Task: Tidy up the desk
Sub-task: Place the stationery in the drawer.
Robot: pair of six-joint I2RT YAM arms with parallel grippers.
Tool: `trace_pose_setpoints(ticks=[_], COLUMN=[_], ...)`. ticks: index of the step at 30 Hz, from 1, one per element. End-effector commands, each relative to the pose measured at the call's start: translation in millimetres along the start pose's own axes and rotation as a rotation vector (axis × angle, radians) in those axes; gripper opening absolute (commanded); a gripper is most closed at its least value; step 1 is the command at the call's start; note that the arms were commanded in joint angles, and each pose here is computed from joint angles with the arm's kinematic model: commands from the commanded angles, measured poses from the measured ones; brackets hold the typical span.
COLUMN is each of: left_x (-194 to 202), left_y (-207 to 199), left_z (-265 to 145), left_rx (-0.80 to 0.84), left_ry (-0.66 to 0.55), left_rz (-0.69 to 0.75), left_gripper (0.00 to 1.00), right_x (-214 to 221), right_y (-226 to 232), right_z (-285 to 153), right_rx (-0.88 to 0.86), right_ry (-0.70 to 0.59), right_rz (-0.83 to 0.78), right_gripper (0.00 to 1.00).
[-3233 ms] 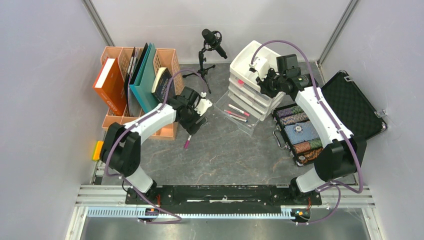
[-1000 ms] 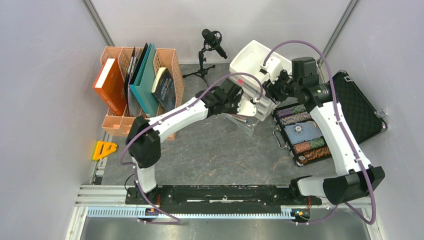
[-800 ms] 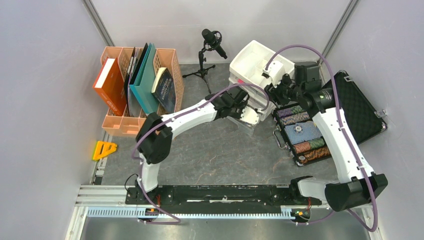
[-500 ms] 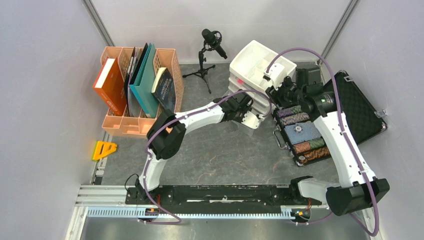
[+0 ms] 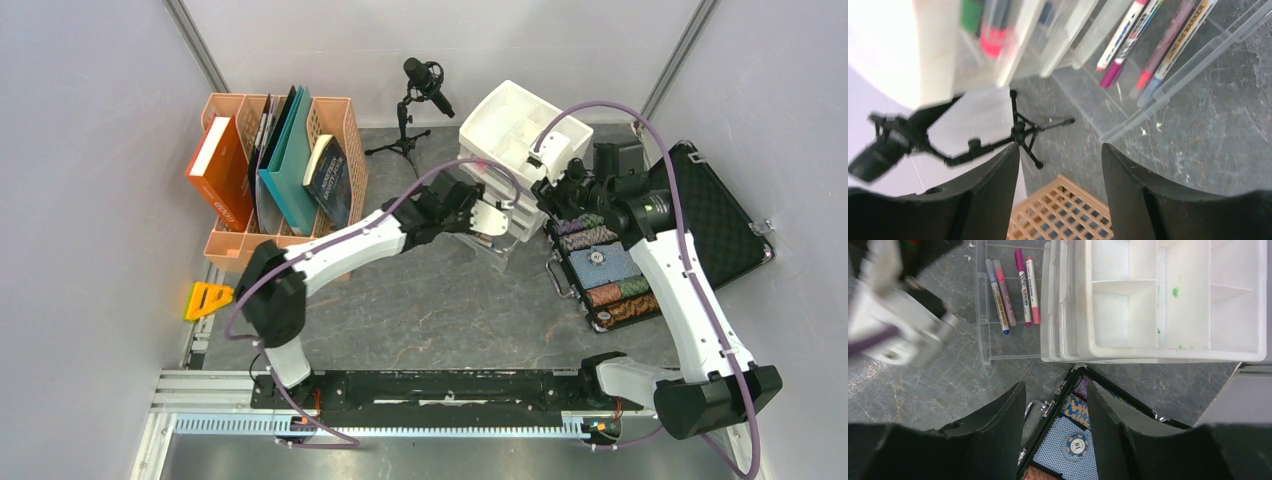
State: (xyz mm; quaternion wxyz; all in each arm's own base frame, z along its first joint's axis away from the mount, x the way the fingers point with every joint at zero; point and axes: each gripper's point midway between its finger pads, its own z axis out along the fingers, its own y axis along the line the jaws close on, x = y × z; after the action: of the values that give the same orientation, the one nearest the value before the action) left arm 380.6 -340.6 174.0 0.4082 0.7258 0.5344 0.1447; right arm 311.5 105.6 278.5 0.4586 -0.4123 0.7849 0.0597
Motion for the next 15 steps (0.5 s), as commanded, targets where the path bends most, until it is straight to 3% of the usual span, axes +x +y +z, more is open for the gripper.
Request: trace_pose_setpoints(ticks=[1, 10, 15], left_x=[23.5, 86.5, 114.4], left_y=[16.8, -4.5, -12.3], left_z=[-49.3, -111.7, -134.7], left_rx=[-0.088, -0.058, -0.059], left_ry=[-0.002, 0.009, 0.032], left_rz=[-0.266, -0.650, -0.788], left_gripper=[0.70, 0.84, 0.90], right_x=[-19.7, -66.8, -103.7], right_y=[-8.5, -22.3, -20.0], right_z=[1.8, 42.0, 76.7], right_rx=[0.009, -0.022, -0.027], right_ry=[-0.056, -0.080, -0.090], right_rz=[-0.025, -0.065, -0.139], right_gripper=[0.54, 0.57, 0.58])
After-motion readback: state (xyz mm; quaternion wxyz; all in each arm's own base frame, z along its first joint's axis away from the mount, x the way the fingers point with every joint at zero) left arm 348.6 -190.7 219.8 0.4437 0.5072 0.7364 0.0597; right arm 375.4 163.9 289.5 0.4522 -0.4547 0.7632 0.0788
